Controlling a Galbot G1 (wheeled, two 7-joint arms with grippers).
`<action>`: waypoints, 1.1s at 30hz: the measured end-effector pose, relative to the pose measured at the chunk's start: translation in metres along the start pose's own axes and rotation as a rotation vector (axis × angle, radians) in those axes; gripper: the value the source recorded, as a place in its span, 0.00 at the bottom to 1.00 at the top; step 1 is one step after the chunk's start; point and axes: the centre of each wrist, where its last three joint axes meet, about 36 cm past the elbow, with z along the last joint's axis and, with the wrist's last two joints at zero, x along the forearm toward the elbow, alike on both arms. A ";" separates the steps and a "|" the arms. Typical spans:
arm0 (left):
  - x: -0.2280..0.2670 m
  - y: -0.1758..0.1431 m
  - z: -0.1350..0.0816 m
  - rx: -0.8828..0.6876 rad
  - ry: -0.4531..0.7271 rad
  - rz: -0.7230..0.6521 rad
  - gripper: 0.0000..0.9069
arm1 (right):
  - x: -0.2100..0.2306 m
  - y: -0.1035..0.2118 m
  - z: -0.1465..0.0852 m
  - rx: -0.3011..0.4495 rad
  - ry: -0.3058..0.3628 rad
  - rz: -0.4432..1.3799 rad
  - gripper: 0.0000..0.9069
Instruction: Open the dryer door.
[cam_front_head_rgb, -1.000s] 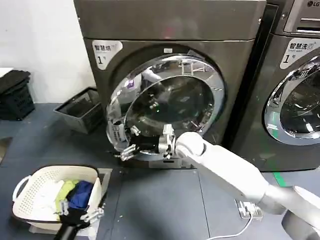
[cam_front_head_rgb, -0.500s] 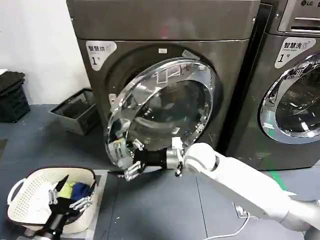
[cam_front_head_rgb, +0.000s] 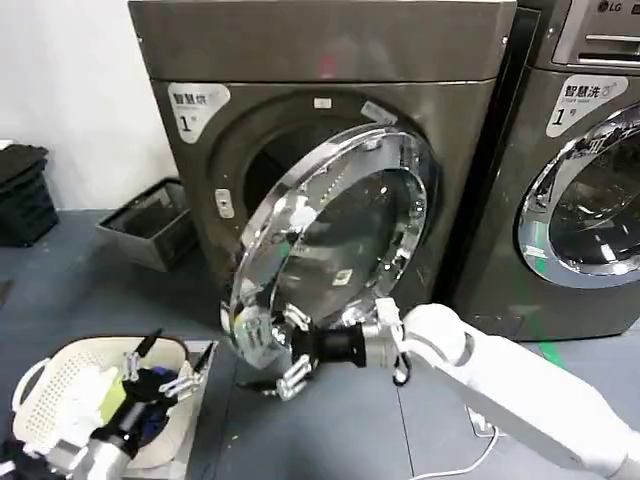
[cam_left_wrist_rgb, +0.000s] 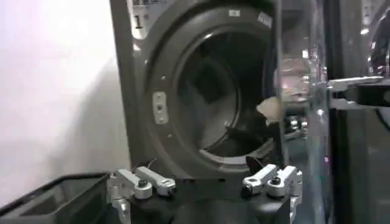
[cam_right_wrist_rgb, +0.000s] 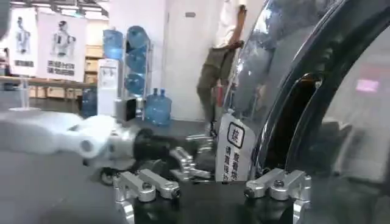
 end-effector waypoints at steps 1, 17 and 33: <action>-0.004 0.001 0.000 0.003 -0.002 0.009 1.00 | 0.004 0.003 0.001 0.003 0.000 -0.008 1.00; -0.075 0.000 0.002 -0.027 -0.034 0.224 1.00 | 0.069 0.044 0.000 0.006 -0.014 -0.050 1.00; -0.155 -0.019 0.013 -0.044 -0.048 0.415 1.00 | 0.148 0.101 0.007 0.053 -0.007 0.208 1.00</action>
